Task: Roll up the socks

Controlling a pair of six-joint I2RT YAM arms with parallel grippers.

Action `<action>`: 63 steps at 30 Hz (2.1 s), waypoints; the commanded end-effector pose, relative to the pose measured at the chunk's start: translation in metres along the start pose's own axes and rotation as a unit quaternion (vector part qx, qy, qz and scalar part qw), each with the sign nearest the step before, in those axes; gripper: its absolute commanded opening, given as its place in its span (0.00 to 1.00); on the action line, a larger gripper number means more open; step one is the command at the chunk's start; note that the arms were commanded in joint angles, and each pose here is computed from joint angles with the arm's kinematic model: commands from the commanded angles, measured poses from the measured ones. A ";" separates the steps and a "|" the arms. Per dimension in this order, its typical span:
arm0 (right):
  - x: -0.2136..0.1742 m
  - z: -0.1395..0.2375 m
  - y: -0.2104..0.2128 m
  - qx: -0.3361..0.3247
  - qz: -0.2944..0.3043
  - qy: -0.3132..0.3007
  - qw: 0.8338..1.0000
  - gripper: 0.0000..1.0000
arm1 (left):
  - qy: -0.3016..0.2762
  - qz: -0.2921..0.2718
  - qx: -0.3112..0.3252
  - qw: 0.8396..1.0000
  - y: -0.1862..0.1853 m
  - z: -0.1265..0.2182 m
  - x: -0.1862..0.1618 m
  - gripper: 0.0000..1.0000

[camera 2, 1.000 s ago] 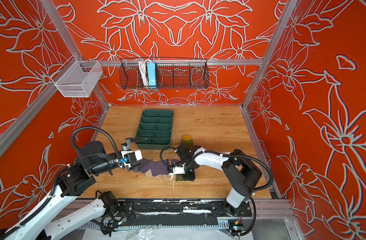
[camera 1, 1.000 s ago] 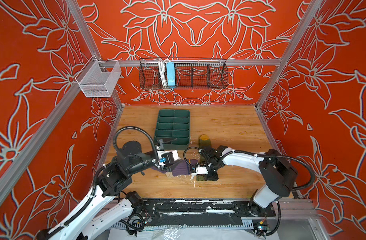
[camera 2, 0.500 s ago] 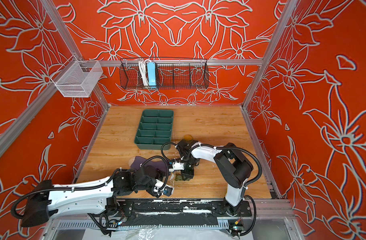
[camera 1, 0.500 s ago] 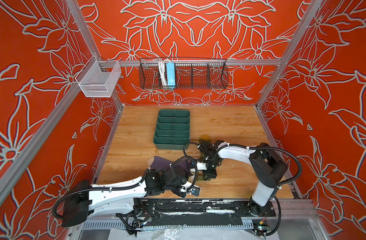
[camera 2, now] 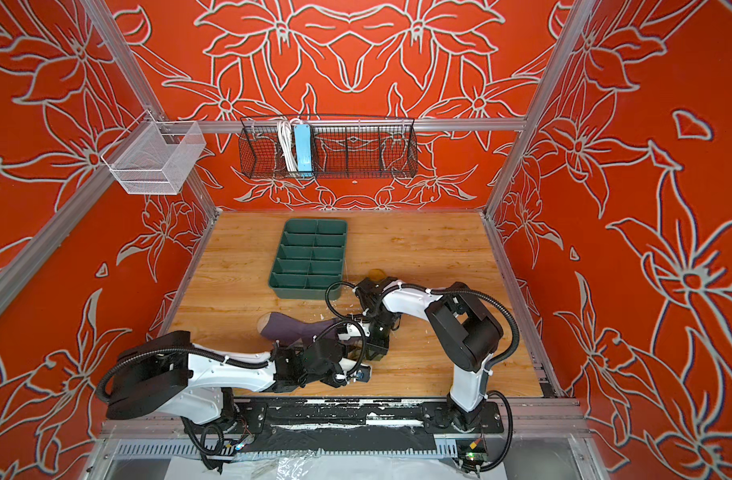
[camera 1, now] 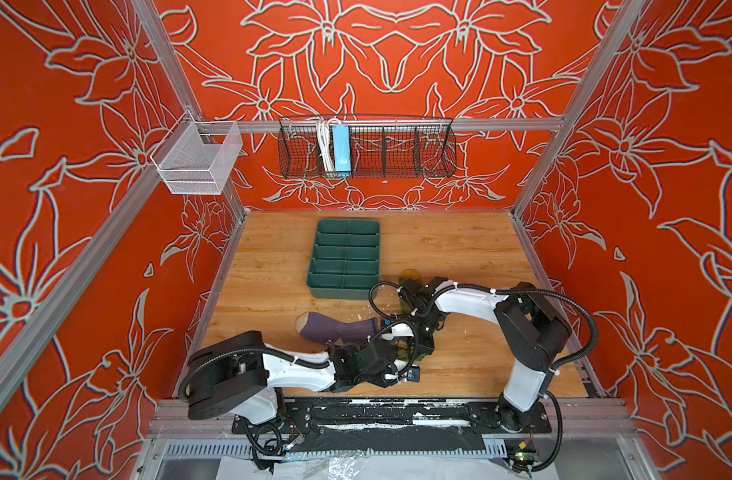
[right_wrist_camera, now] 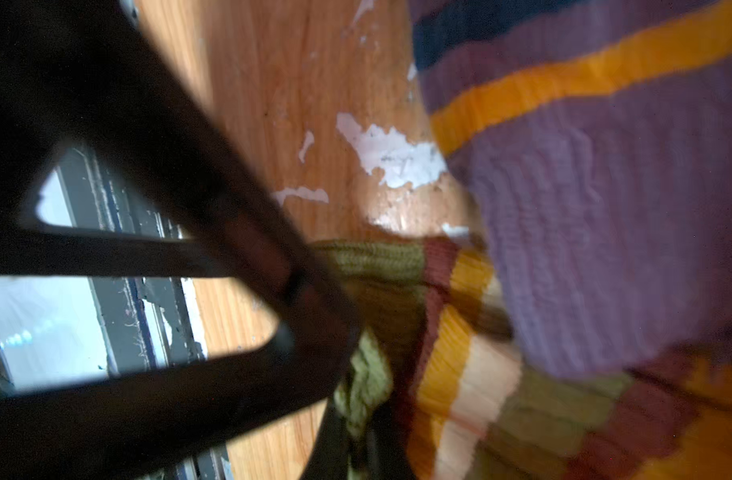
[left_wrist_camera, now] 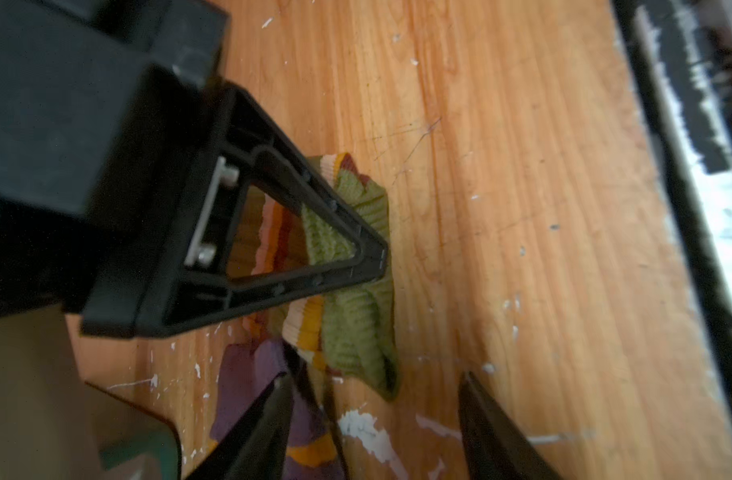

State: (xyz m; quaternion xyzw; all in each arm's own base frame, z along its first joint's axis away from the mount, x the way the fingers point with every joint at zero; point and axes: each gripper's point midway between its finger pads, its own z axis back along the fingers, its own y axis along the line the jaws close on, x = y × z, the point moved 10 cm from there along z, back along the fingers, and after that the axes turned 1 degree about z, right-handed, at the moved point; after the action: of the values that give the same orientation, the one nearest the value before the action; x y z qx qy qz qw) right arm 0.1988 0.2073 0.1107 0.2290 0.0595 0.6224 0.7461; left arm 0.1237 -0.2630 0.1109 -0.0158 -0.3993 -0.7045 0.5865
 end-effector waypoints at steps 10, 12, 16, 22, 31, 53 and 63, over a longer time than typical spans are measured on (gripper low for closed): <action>-0.016 -0.006 -0.004 -0.021 -0.020 0.045 0.999 0.00 | -0.002 0.056 0.051 0.997 0.009 -0.017 0.013 0.48; -0.016 -0.005 -0.004 -0.024 -0.019 0.043 0.999 0.00 | -0.007 0.060 0.042 0.997 0.007 -0.017 0.014 0.45; -0.015 -0.004 -0.004 -0.027 -0.020 0.041 0.999 0.00 | -0.009 0.058 0.025 0.998 0.000 -0.021 0.019 0.34; -0.015 -0.002 -0.003 -0.034 -0.020 0.039 0.998 0.00 | 0.000 0.054 0.003 0.999 -0.009 -0.030 0.022 0.23; -0.016 0.004 -0.001 -0.061 -0.013 0.031 0.998 0.00 | 0.037 0.077 0.023 0.996 -0.011 -0.041 0.015 0.03; -0.099 0.121 0.030 -0.461 -0.010 -0.098 0.882 0.59 | 0.094 0.169 -0.095 0.976 0.017 -0.041 0.016 0.00; -0.129 0.202 0.076 -0.653 -0.031 -0.269 0.707 0.66 | 0.091 0.295 -0.320 0.895 0.069 -0.050 0.018 0.00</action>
State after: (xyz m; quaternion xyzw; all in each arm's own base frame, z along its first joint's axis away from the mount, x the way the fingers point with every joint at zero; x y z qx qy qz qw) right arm 0.1906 0.0342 0.2765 -0.1837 -0.5096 0.3684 0.7555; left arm 0.2017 -0.3137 0.1332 -0.1781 -0.2064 -0.5981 0.7536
